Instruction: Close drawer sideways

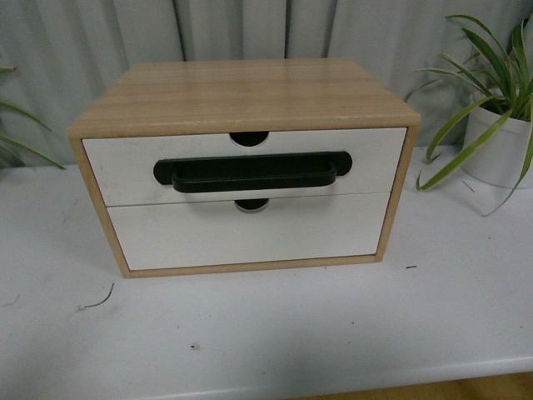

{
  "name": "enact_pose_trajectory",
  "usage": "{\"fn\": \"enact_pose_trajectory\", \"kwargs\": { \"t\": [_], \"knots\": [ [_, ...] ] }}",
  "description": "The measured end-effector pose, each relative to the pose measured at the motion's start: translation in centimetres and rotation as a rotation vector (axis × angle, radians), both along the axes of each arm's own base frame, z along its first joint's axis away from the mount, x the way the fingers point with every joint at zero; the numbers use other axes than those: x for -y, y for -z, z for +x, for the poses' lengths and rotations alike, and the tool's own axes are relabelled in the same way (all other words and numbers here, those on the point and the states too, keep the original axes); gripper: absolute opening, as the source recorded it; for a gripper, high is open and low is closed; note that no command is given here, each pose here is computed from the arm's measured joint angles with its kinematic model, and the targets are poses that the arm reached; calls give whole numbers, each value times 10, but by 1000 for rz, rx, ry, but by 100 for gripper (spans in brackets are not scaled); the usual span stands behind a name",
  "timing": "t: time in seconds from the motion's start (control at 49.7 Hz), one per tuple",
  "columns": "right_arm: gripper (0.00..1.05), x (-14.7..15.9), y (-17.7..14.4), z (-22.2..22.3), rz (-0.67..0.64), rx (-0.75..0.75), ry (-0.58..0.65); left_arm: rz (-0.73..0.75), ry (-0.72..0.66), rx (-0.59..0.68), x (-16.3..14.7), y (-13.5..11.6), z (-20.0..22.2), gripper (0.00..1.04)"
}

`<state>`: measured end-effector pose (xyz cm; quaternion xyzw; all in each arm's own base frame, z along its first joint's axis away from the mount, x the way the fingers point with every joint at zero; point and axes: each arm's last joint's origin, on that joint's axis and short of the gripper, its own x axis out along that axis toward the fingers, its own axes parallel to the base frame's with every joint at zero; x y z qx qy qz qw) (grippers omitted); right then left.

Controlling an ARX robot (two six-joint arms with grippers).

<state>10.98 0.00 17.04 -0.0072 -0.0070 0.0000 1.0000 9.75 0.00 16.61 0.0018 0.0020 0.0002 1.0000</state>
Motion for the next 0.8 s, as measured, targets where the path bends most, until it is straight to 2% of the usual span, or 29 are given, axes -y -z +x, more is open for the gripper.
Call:
{"fn": "enact_pose_trajectory", "kwargs": {
  "t": [0.141,0.221,0.241,0.402,0.543,0.583,0.805],
  "knots": [
    [2,0,0,-2,0,-1,0,0,0,4,0,0,0,2],
    [2,0,6,-8,0,-54,-2,0,0,4,0,0,0,2],
    [2,0,3,-12,0,-8,0,0,-1,4,0,0,0,2],
    [2,0,3,-13,0,-9,0,-2,0,5,0,0,0,3],
    [21,0,3,-13,0,-9,0,-2,0,4,0,0,0,23],
    [30,0,3,-13,0,-9,0,-2,0,4,0,0,0,32],
    [61,0,3,-13,0,-9,0,-2,0,4,0,0,0,62]
  ]
}}
